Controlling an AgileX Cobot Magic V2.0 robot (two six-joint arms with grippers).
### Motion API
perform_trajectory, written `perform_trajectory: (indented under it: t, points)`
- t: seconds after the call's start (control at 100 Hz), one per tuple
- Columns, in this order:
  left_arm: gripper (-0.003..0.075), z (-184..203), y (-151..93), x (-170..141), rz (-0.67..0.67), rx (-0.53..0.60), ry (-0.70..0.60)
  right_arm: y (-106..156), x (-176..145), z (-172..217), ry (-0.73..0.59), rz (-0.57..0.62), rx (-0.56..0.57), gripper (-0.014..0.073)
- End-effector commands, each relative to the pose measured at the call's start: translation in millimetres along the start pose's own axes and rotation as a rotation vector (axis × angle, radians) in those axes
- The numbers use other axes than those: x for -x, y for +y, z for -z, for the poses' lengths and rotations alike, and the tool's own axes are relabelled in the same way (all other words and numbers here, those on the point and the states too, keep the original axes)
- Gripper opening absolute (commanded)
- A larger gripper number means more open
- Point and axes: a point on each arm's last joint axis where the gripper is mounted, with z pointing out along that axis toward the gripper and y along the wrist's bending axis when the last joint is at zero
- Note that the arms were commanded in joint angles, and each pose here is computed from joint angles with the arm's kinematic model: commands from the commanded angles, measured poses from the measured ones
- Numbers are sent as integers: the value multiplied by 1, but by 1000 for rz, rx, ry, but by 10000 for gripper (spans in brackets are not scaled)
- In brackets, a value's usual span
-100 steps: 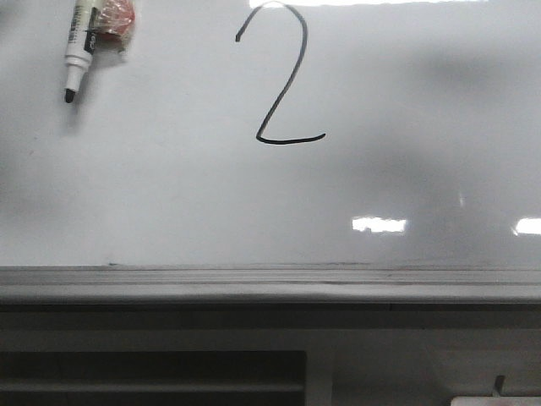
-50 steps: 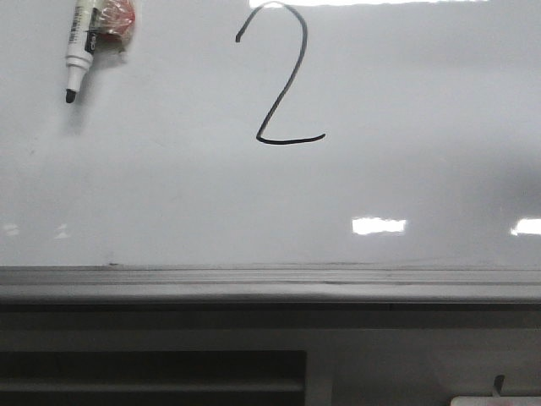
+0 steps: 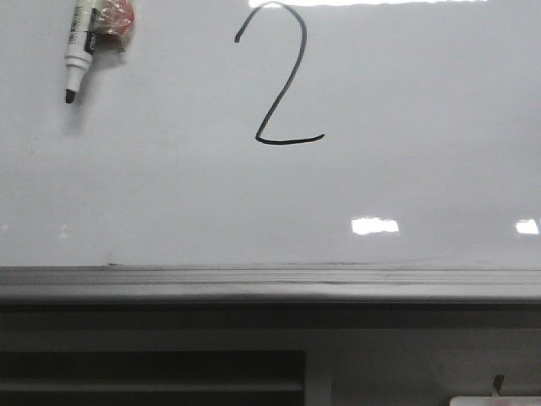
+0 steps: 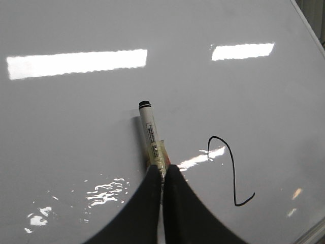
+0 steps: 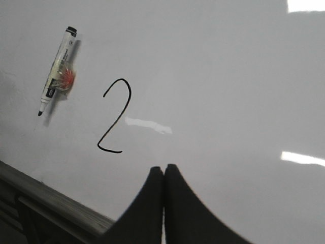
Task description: Write number 2 on whiteboard
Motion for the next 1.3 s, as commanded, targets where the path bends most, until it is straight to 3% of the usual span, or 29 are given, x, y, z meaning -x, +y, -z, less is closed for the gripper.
perform_trajectory:
  t: [0.0,1.07,1.29]
  points:
    - [-20,1,1,9,19,14,-31,-5,9,1,-68,-20,-58,-69]
    - [-20,1,1,8,25,6,-29,-5,9,1,-72,-29,-60,-69]
    - [-20,-3,12,2,-11,176,-17,-5,9,1,-72,-29,-60,-69]
